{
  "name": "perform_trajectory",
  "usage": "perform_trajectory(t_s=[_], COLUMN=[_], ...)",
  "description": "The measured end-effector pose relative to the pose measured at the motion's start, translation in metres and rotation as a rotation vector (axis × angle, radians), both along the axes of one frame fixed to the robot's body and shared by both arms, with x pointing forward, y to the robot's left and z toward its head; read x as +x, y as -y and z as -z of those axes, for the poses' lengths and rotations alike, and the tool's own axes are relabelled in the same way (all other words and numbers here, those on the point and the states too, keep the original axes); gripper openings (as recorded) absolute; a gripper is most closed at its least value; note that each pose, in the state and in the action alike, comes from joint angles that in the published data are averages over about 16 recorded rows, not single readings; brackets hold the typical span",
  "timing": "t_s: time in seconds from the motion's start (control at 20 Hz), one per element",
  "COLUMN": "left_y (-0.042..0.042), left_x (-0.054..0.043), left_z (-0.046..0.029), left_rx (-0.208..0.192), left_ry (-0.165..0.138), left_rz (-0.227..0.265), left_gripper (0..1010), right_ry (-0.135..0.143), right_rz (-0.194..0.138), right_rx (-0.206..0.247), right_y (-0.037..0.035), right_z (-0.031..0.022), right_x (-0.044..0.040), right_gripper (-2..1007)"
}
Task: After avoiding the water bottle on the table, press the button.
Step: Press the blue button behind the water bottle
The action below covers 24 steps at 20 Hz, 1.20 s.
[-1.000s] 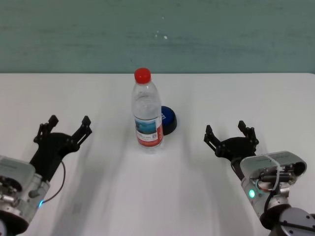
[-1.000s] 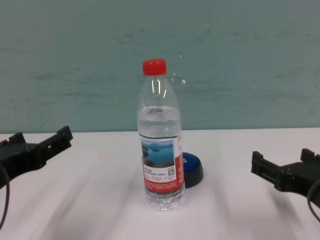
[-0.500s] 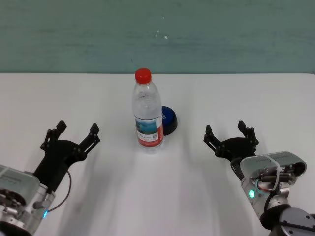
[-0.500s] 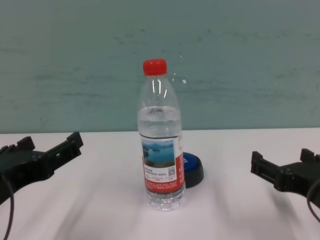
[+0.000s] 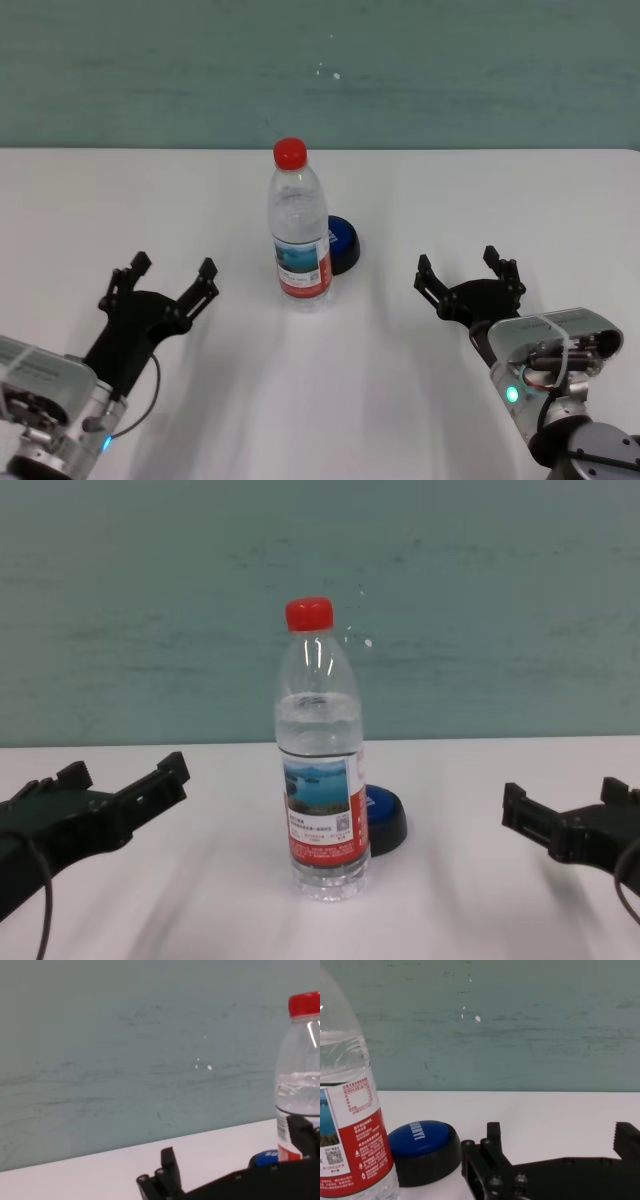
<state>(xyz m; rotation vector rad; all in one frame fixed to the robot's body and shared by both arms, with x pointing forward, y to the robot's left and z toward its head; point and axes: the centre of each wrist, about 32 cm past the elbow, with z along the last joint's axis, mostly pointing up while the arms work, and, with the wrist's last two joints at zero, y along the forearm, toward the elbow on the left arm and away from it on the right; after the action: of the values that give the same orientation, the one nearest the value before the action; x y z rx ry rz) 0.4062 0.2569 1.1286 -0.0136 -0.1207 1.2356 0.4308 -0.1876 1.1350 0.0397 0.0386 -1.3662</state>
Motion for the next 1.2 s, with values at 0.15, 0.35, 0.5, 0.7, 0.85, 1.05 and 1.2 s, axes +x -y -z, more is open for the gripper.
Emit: perform_trajectory(t_s=[0.15,0.35,0.5,0.7,0.85,1.05,1.2], left_y=[0.0012,0.0019,0.0017,0.0014,0.0012,0.0011,0.0011], left_x=[-0.0003,-0.0005,-0.0004,-0.0004,-0.0004,-0.0004,-0.0004], left_z=[0.0002,0.0005,0.0005,0.0006,0.0007,0.0008,0.0008], left_rx=[0.0,0.0,0.0,0.0,0.0,0.0,0.0], left_ry=[-0.002,-0.005,-0.005,-0.005,-0.004,-0.004,-0.004], left_rz=[0.001,0.001,0.001,0.0,0.0,-0.001,-0.001], left_gripper=[1010,1010,1010,1010,1010,1010,1010], right_ry=[0.0,0.0,-0.001,-0.005,-0.011,-0.018,-0.023], right_rz=[0.0,0.0,-0.004,-0.011,-0.017,-0.026,-0.034], right_rx=[0.0,0.0,-0.002,-0.012,-0.024,-0.039,-0.051], right_y=[0.0,0.0,0.0005,0.0029,0.0068,0.0137,0.02], right_z=[0.0,0.0,-0.0006,-0.0026,-0.005,-0.0092,-0.0132], right_x=[0.0,0.0001,0.0008,0.0035,0.0072,0.0135,0.0195], right_gripper=[1004,1004,1004,1004,1004,1004,1004])
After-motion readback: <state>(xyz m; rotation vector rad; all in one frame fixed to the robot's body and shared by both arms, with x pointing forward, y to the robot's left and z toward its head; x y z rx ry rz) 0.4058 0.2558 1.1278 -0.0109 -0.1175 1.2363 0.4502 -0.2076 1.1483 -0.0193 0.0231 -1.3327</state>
